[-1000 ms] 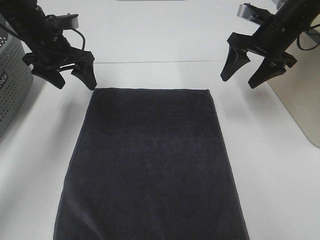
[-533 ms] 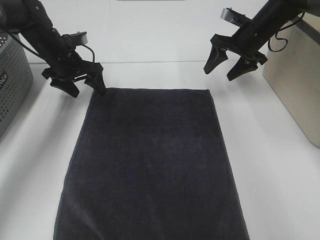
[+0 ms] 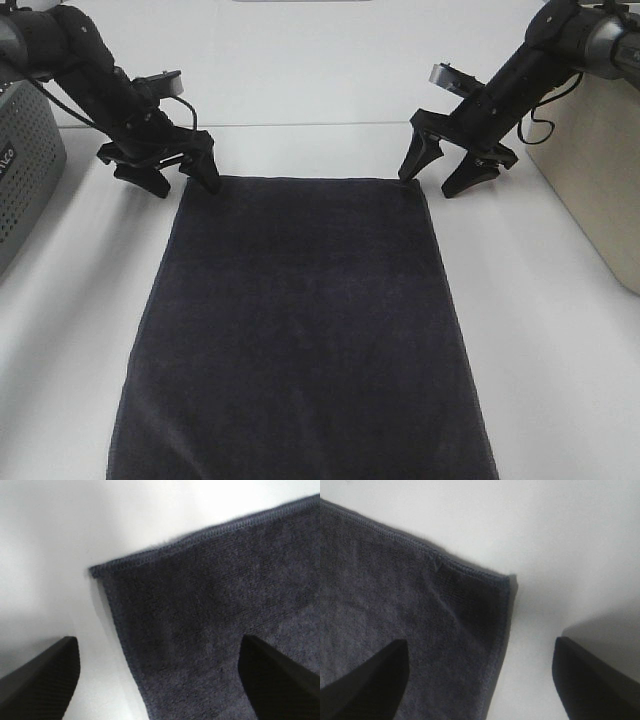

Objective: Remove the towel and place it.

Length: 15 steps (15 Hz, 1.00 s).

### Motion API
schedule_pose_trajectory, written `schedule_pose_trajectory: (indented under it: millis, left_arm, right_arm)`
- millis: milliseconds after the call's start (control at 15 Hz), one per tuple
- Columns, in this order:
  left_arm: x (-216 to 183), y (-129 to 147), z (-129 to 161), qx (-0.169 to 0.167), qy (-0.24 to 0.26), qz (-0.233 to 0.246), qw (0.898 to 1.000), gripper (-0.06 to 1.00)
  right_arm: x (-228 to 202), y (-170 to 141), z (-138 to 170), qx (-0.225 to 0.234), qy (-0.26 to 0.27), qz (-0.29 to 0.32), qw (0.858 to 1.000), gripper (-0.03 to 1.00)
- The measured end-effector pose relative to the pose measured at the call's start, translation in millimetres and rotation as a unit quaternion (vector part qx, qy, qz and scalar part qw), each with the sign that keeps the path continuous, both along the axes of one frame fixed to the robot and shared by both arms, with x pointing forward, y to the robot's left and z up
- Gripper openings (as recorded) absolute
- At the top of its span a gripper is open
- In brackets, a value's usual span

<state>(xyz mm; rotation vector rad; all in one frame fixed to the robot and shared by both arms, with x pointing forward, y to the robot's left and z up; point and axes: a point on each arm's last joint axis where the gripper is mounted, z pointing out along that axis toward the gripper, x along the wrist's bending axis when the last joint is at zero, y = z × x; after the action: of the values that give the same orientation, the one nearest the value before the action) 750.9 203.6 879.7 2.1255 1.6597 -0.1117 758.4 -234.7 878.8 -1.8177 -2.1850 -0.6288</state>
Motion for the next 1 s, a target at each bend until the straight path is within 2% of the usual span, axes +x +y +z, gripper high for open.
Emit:
schedule_pose_trajectory:
  millis: [600, 733, 1000]
  left_arm:
    - [1.4, -0.8, -0.7, -0.006, -0.003, 0.008, 1.0, 0.81]
    - [1.2, -1.4, -2.8, -0.01, 0.006, 0.021, 1.0, 0.77]
    - [-2.0, -17.9, -5.5, -0.017, 0.012, 0.01, 1.0, 0.65]
  right_arm:
    - [1.1, 1.7, -6.7, 0.011, 0.006, -0.004, 1.0, 0.78]
    - [2.0, 3.2, -9.3, 0.021, 0.014, -0.017, 1.0, 0.75]
    - [-0.3, 17.9, -12.1, 0.019, 0.017, -0.005, 1.0, 0.67]
